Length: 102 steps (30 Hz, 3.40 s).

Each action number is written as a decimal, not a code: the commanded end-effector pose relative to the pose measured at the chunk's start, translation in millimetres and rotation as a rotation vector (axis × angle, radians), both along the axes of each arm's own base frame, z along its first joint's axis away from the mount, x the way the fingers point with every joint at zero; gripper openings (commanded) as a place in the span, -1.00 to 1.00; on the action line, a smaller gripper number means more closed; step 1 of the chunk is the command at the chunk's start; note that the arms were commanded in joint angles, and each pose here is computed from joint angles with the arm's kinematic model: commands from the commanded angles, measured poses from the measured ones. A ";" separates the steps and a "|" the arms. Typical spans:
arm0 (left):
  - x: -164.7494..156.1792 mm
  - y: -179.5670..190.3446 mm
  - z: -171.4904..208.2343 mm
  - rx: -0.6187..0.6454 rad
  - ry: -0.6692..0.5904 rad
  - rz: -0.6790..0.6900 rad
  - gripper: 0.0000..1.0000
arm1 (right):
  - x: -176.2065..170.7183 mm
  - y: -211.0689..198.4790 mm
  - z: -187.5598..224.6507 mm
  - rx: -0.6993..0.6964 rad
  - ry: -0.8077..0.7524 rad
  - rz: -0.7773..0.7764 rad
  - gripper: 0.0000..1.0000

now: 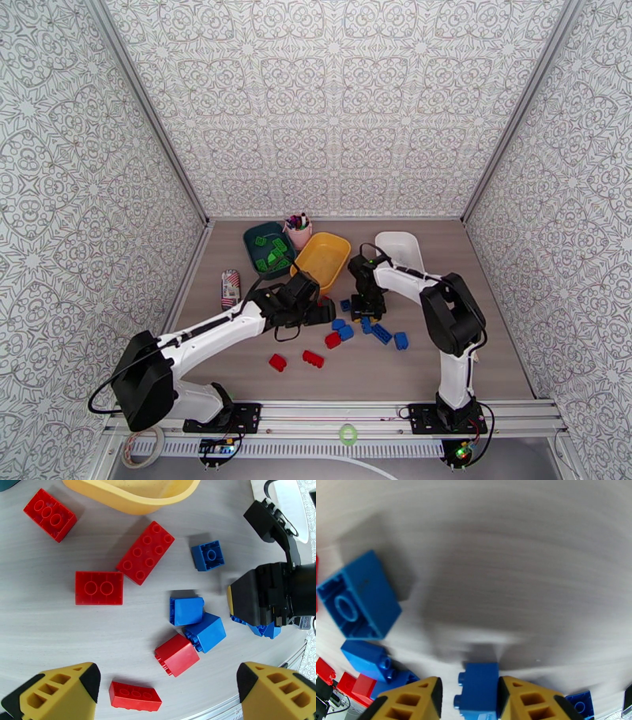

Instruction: Sort the legos into containers by color

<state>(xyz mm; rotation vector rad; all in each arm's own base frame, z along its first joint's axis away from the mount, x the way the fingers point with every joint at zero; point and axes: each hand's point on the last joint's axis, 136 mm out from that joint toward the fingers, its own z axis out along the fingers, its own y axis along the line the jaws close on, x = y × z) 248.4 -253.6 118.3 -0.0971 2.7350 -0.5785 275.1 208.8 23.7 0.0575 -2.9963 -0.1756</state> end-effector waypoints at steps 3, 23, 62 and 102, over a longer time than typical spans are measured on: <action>8.0 -6.5 5.1 -0.020 0.004 -0.006 0.93 | -6.1 2.4 -11.2 0.001 0.024 -0.008 -0.21; 56.6 -47.7 38.4 -0.155 -0.046 -0.089 0.91 | 32.9 5.8 76.9 0.169 -0.129 -0.132 -0.61; 121.9 -160.8 96.2 -0.261 -0.137 -0.313 0.85 | 159.6 -153.3 162.0 0.231 -0.358 -0.583 0.01; 41.1 -96.2 16.5 -0.048 -0.041 -0.223 0.99 | -120.2 -106.4 13.0 0.015 -0.041 -0.439 0.24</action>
